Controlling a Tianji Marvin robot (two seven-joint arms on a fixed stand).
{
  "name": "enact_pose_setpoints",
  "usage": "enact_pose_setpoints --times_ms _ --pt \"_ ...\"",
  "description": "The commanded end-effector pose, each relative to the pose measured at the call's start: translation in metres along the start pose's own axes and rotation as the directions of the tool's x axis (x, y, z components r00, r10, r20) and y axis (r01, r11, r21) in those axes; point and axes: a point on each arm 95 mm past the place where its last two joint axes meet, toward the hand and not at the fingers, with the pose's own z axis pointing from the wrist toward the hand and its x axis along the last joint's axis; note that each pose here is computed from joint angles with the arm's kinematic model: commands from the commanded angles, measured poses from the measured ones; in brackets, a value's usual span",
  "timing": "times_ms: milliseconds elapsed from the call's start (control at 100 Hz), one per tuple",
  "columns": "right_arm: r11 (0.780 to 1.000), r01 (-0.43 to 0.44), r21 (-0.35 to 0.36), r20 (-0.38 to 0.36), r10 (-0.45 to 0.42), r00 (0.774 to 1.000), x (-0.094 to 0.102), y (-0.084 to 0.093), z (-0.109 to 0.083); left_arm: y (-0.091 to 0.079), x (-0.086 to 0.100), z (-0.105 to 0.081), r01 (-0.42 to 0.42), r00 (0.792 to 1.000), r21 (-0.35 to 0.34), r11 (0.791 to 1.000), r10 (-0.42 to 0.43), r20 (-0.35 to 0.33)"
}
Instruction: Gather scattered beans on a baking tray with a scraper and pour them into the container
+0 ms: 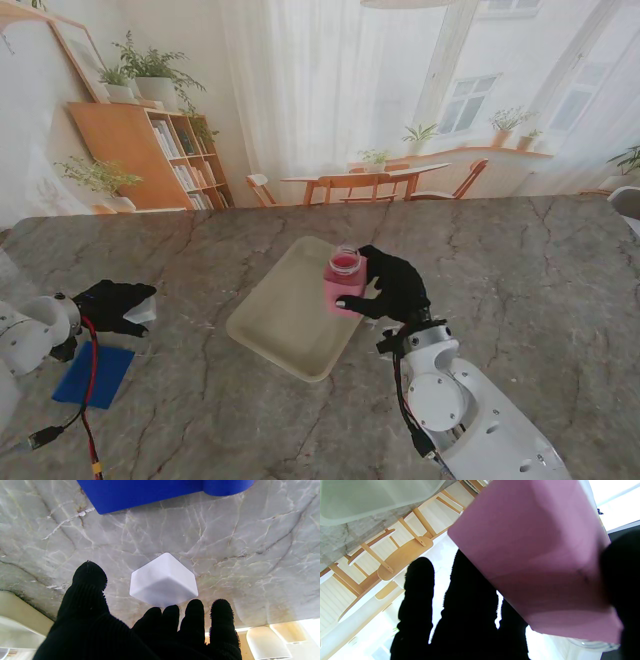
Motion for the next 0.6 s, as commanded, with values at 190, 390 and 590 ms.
enact_pose_setpoints --times_ms 190,390,590 --pt "1.000 -0.010 0.008 0.007 0.010 1.000 0.001 -0.002 0.000 0.020 0.004 0.013 -0.007 1.000 0.013 1.000 0.007 0.015" --pt "1.000 -0.014 0.003 0.012 0.014 1.000 0.000 -0.001 0.000 0.029 0.008 0.020 -0.022 0.999 0.024 0.999 0.021 0.027" --pt "1.000 -0.013 0.003 0.017 0.013 1.000 -0.001 0.000 -0.001 0.035 0.011 0.028 -0.014 0.999 0.027 1.000 0.013 0.041"
